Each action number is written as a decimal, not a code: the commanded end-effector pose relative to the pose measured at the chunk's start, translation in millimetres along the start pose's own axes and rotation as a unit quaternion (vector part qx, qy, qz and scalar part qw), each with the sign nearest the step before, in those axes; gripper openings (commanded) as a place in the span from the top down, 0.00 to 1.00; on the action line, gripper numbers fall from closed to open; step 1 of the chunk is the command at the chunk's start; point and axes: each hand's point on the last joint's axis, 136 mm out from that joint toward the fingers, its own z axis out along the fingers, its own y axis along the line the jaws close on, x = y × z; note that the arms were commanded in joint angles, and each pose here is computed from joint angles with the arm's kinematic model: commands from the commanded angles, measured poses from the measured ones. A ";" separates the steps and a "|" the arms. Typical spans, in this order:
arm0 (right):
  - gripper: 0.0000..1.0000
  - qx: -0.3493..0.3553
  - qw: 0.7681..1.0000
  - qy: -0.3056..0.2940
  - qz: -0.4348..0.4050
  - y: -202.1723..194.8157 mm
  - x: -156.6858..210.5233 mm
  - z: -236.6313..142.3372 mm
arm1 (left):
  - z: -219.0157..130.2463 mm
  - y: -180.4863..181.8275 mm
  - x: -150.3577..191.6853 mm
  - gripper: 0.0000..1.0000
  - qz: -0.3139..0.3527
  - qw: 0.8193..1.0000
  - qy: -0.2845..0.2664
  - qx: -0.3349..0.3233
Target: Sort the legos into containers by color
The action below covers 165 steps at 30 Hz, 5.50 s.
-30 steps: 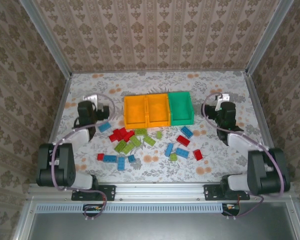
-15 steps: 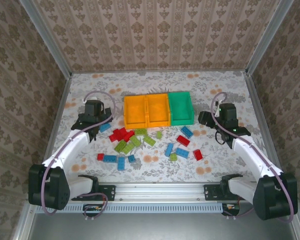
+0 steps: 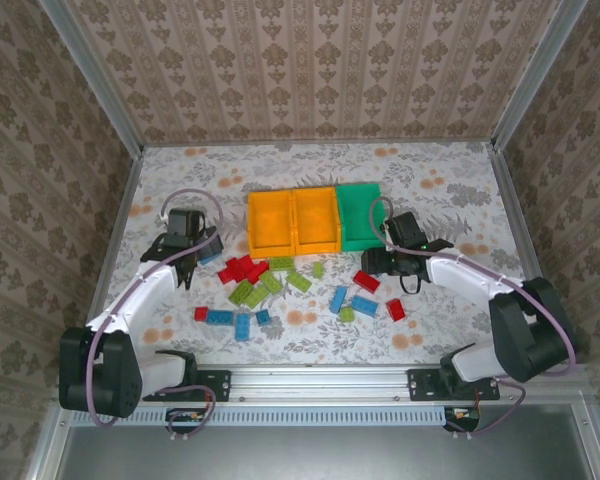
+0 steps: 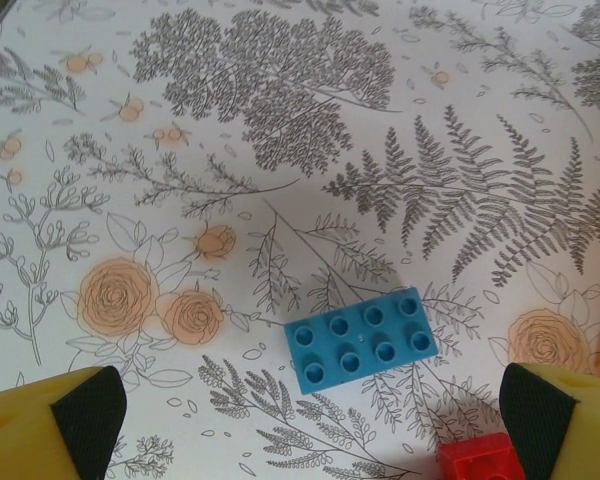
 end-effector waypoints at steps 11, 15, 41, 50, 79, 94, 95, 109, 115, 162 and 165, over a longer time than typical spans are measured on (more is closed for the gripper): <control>0.26 0.071 0.995 0.046 -0.055 -1.0 -15.2 29.9 | 4.5 3.4 13.8 0.00 -0.019 0.999 0.025 0.013; 0.31 0.081 0.993 0.065 -0.058 -1.7 -12.7 38.4 | 4.7 4.6 14.7 0.00 -0.020 0.999 0.026 0.012; 0.76 0.028 0.999 -0.035 -0.018 24.2 -49.0 -18.7 | 5.0 6.0 15.3 0.00 -0.025 0.999 0.025 0.017; 0.76 -0.204 0.974 -0.078 0.060 131.4 -116.0 -34.5 | 2.6 -13.7 15.0 0.00 0.017 0.999 0.024 0.029; 0.65 -0.121 0.987 -0.031 0.100 153.4 -145.5 57.7 | -6.7 -59.9 35.2 0.00 0.092 0.993 0.025 0.070; 0.63 -0.078 0.993 -0.028 0.090 138.4 -139.1 67.8 | -15.0 -78.8 41.9 0.00 0.148 0.986 0.017 0.080; 0.62 -0.075 0.993 -0.026 0.089 137.7 -138.7 69.0 | -15.2 -80.3 43.0 0.00 0.151 0.985 0.018 0.081; 0.42 -0.100 0.991 -0.023 0.083 145.5 -136.5 60.8 | -15.6 -93.0 52.2 0.00 0.170 0.980 0.022 0.099; 0.30 -0.150 0.986 -0.065 -0.016 158.9 -128.6 12.8 | -15.7 -88.7 49.6 0.00 0.172 0.981 0.016 0.088; 0.76 -0.002 0.980 0.016 -0.197 45.5 -31.0 -9.5 | -12.5 -89.2 49.2 0.00 0.169 0.982 0.009 0.085; 0.77 -0.029 0.994 -0.033 -0.101 39.7 -66.9 -20.6 | -12.6 -90.4 49.4 0.00 0.170 0.982 0.010 0.085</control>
